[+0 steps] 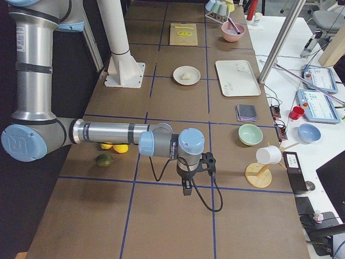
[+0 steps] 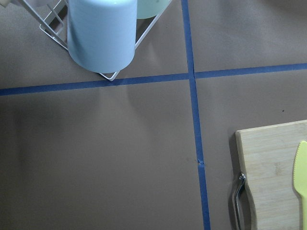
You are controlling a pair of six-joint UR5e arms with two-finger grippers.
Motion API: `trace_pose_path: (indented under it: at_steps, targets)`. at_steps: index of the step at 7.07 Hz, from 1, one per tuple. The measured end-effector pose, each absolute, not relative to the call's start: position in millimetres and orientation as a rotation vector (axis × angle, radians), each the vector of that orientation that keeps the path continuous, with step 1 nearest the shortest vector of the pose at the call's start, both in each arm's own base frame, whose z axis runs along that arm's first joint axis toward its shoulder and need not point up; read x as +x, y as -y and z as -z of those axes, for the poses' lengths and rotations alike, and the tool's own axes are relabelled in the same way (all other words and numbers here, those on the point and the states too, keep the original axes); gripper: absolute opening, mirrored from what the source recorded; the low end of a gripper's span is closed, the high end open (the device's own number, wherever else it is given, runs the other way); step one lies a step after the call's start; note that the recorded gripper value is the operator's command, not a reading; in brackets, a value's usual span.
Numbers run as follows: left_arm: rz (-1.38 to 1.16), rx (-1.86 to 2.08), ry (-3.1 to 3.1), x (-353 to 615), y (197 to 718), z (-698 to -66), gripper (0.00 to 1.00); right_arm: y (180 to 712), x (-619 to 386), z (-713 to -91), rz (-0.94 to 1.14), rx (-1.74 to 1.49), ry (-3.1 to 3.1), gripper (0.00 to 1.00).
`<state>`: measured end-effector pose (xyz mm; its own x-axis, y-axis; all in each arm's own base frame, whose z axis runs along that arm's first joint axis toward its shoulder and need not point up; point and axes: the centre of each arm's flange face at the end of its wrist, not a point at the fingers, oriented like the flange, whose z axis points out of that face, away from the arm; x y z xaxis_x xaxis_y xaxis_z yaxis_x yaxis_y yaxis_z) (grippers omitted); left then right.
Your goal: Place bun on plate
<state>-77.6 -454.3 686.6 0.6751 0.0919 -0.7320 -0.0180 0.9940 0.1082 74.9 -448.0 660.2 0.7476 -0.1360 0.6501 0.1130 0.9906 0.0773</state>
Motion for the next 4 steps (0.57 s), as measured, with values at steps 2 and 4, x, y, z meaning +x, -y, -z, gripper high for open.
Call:
trace_pose_path:
  at_steps: [2, 4]
  targets:
    - [-0.06, 0.091, -0.827, -77.7, 453.4, -688.2, 1.0, 447.9, 74.8, -660.5, 0.137, 0.033, 0.714, 1.0]
    - [-0.059, 0.09, -0.827, -77.7, 452.9, -689.2, 1.0, 447.9, 74.8, -660.5, 0.137, 0.033, 0.714, 1.0]
